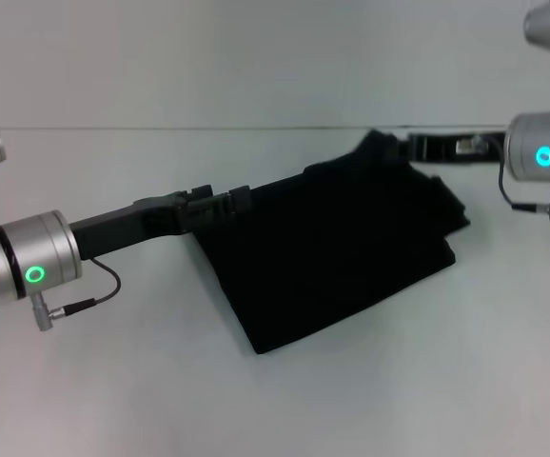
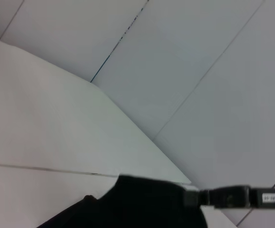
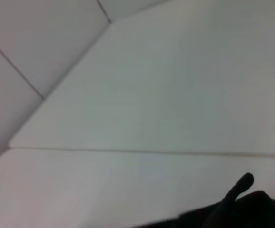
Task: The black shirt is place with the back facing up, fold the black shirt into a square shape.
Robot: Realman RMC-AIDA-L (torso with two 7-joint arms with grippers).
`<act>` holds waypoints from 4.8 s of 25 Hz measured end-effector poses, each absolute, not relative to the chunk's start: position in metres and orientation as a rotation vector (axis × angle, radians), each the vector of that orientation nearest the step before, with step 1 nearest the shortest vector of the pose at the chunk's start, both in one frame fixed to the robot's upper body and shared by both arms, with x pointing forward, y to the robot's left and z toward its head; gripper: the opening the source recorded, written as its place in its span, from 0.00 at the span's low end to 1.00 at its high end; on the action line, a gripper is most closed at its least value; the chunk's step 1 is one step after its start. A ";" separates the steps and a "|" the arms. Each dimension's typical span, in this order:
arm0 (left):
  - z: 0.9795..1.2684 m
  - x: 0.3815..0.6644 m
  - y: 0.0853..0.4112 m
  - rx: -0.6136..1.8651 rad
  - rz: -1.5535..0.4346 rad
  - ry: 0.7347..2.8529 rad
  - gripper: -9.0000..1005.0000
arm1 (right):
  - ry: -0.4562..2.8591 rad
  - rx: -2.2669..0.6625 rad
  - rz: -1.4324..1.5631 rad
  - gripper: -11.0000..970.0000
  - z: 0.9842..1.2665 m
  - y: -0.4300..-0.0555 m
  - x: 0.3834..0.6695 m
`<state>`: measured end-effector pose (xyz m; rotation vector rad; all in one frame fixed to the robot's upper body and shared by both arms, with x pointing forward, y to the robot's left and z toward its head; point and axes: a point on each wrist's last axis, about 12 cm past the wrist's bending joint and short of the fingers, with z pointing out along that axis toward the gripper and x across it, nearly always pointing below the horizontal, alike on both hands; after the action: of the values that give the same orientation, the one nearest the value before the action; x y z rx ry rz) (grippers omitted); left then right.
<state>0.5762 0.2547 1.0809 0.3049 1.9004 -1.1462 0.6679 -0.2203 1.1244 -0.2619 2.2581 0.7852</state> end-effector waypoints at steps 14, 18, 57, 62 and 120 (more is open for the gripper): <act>1.067 0.600 0.257 -0.025 -1.029 2.099 0.85 | 2.289 -0.235 0.729 0.16 1.110 -0.246 0.654; 1.064 0.604 0.255 -0.073 -1.000 2.133 0.85 | 2.263 -0.197 0.730 0.32 1.111 -0.263 0.648; 1.058 0.633 0.208 0.034 -0.752 2.302 0.72 | 2.254 -0.230 0.728 0.85 1.113 -0.287 0.639; 1.059 0.633 0.208 0.030 -0.745 2.299 0.56 | 2.284 -0.249 0.731 0.83 1.109 -0.291 0.634; 1.079 0.649 0.211 0.098 -0.740 2.278 0.07 | 2.395 -0.312 0.806 0.01 1.079 -0.308 0.602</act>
<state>0.6490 0.2109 1.0792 0.0982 2.2777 -0.7405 0.6021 -0.3084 1.0794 -0.3120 2.3953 0.8056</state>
